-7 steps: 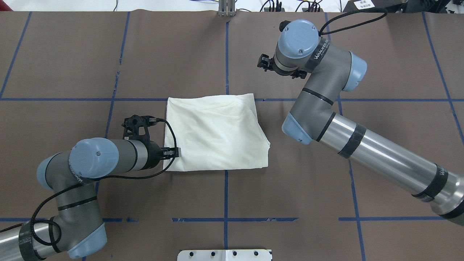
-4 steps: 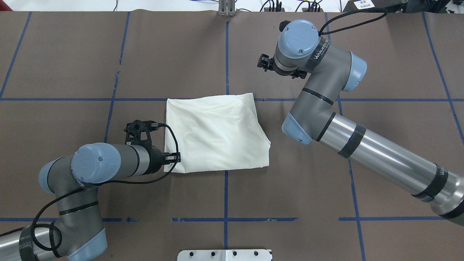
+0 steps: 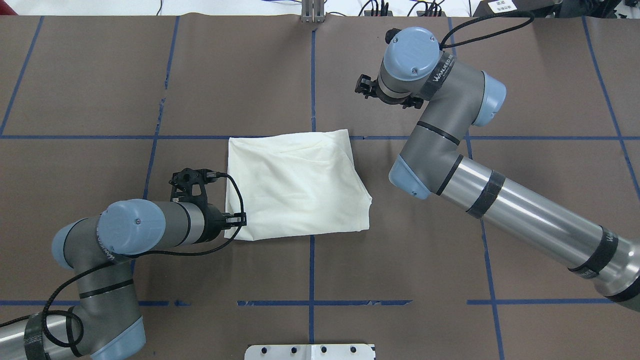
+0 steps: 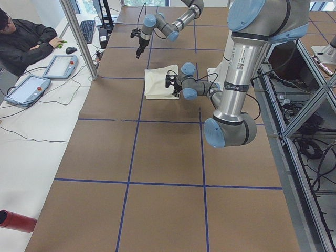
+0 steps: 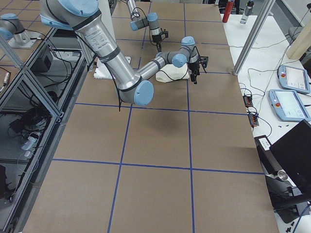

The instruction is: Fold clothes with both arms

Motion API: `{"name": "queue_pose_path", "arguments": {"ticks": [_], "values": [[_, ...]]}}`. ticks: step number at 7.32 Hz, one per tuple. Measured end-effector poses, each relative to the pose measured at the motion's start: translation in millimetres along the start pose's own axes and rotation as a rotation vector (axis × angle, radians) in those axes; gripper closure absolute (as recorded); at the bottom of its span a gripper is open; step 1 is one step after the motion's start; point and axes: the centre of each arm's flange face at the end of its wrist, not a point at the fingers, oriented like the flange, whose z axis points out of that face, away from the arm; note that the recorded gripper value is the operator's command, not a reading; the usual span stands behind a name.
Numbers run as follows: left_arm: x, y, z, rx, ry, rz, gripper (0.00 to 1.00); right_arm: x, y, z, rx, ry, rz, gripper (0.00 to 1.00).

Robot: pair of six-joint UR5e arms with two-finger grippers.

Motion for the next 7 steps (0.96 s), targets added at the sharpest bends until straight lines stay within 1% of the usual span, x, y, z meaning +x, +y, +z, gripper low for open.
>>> {"name": "queue_pose_path", "arguments": {"ticks": [1, 2, 5, 7], "values": [[-1, 0, 1, -0.001, -0.002, 0.000, 0.11, 0, 0, 0, 0.000, -0.001, -0.001, 0.00], [0, -1, -1, 0.000, 0.001, 0.002, 0.00, -1, 0, -1, -0.001, -0.002, -0.002, 0.00], [29, -4, -27, 0.001, 0.046, 0.010, 0.00, -2, 0, -1, -0.005, -0.005, -0.003, 0.00], [49, -6, -30, -0.001, 0.047, 0.002, 0.00, -2, 0, -1, -0.006, -0.005, -0.003, 0.00]]}}
